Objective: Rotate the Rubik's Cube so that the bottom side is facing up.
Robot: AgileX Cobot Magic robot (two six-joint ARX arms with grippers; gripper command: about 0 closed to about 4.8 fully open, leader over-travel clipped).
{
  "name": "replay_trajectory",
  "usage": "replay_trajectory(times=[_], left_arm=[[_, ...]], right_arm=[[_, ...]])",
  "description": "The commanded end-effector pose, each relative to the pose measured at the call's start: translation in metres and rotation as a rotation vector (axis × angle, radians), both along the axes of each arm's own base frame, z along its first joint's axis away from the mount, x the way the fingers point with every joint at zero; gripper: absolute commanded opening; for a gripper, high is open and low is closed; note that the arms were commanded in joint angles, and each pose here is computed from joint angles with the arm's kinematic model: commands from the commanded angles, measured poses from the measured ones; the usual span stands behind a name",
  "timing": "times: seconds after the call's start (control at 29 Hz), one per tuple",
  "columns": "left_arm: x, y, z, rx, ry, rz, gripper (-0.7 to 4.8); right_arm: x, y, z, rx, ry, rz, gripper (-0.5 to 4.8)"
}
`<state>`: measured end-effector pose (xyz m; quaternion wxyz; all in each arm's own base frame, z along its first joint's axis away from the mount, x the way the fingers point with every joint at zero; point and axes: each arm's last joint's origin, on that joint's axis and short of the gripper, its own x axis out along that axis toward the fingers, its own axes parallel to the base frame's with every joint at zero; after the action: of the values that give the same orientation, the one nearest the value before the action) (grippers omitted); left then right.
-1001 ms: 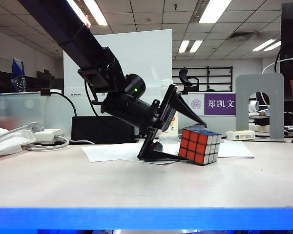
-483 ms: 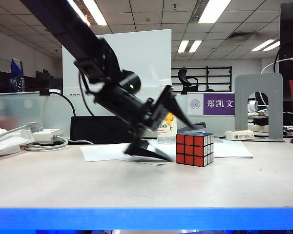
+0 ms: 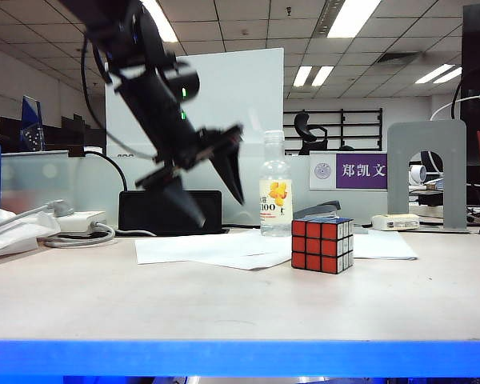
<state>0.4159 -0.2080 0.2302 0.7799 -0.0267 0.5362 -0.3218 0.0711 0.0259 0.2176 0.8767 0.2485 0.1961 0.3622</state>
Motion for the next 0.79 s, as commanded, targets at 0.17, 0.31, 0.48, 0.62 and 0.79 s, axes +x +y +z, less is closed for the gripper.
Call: replay_trajectory(times=[0.17,0.31,0.48,0.62,0.79], left_arm=[[-0.014,0.007,0.109,-0.163,-0.476,0.057,-0.06],[-0.037,0.019,0.17,-0.168,-0.757,0.16,-0.06],[-0.082,0.043,0.221,-0.162,-0.903,0.192,-0.06],[-0.124,0.065,0.238,-0.116,-0.973,0.216,-0.06],[-0.19,0.099,0.229,-0.079,-0.987,0.244,-0.06]], right_arm=[[0.001,0.0,0.027,0.032,-0.285,-0.001,-0.06],[-0.001,-0.001,0.038,0.046,-0.322,-0.05,-0.06],[-0.006,-0.004,0.052,0.034,-0.372,-0.152,-0.06],[-0.011,-0.007,0.067,-0.02,-0.47,-0.238,-0.06],[-0.018,-0.01,0.082,-0.079,-0.554,-0.362,-0.06]])
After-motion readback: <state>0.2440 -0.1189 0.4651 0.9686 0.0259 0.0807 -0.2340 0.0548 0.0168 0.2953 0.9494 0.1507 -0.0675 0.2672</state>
